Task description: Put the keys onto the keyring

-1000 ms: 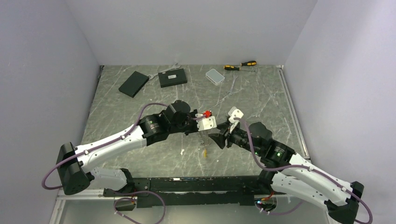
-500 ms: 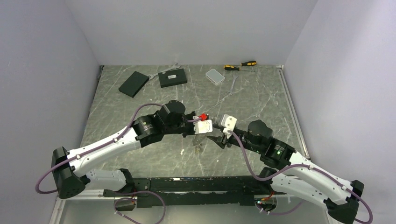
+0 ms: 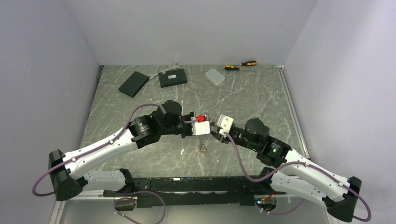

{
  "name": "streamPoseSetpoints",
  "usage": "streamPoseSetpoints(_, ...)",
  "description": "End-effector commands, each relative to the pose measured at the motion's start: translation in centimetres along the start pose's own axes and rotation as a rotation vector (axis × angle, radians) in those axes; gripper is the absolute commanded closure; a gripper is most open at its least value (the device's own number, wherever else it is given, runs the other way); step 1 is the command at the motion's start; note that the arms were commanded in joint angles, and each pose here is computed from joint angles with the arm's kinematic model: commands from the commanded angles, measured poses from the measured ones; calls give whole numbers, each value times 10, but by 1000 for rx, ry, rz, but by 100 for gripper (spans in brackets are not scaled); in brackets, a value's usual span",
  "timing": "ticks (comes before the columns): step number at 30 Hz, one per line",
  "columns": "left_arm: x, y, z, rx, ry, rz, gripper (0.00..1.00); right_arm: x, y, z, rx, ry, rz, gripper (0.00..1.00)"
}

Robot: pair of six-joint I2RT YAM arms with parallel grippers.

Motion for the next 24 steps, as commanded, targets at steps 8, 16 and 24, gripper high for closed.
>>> streamPoseSetpoints(8,19,-15,1,4,65,-128,100,26,8,-18,-68,-50,-97,69)
streamPoseSetpoints(16,20,-16,1,-1,68,-133,100,29,10,-18,-53,-46,-108,75)
streamPoseSetpoints(24,21,-14,1,-12,68,-128,100,26,12,-16,-29,-42,-94,90)
Point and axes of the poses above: each gripper's point midway between its finger pads, its own y axis out along the fingers, its own z axis along the line the jaws close on, x = y × z, the point moved 10 cm from there along -y, back along the fingers, and after that the axes turned 8 degrees about -y, right-handed, at the moved point
